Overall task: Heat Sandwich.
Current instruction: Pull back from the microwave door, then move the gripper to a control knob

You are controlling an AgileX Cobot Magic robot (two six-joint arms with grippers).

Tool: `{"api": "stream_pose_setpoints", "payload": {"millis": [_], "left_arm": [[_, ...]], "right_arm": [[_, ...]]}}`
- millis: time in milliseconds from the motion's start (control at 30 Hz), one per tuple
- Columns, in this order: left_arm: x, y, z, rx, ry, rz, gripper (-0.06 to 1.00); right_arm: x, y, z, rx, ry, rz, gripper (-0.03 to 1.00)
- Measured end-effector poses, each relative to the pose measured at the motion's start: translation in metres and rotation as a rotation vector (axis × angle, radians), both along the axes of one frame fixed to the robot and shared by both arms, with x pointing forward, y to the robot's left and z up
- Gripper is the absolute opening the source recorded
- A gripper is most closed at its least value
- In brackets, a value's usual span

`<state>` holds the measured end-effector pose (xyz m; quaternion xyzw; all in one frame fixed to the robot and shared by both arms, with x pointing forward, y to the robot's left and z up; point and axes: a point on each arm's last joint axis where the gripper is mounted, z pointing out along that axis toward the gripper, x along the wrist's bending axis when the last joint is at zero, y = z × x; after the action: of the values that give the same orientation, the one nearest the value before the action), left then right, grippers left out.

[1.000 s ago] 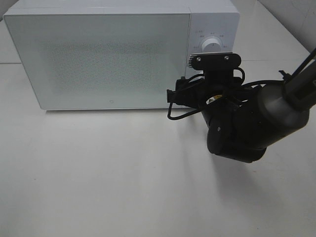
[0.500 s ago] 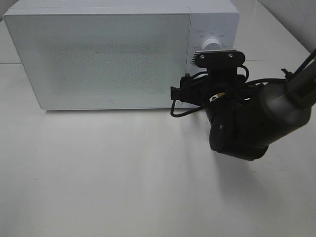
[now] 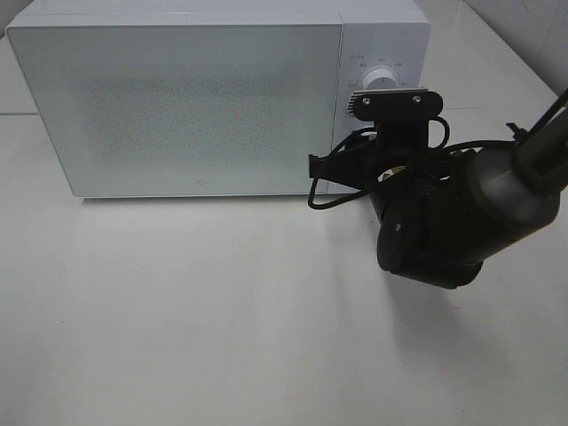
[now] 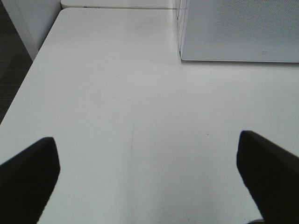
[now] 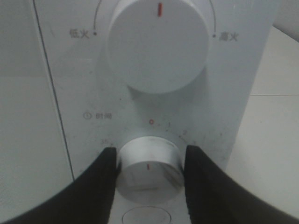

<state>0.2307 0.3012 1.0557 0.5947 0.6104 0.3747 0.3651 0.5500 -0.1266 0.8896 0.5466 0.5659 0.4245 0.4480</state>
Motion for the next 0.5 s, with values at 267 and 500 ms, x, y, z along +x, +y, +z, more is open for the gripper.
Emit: {"api": "stream_pose_setpoints", "payload": {"millis": [267, 500], "left_arm": [[0.0000, 0.0000, 0.0000, 0.000, 0.000, 0.000, 0.97], [0.0000, 0.0000, 0.0000, 0.000, 0.000, 0.000, 0.97]], "right_arm": [[0.0000, -0.0001, 0.0001, 0.000, -0.001, -0.001, 0.43], [0.0000, -0.0001, 0.0001, 0.000, -0.001, -0.001, 0.43]]}}
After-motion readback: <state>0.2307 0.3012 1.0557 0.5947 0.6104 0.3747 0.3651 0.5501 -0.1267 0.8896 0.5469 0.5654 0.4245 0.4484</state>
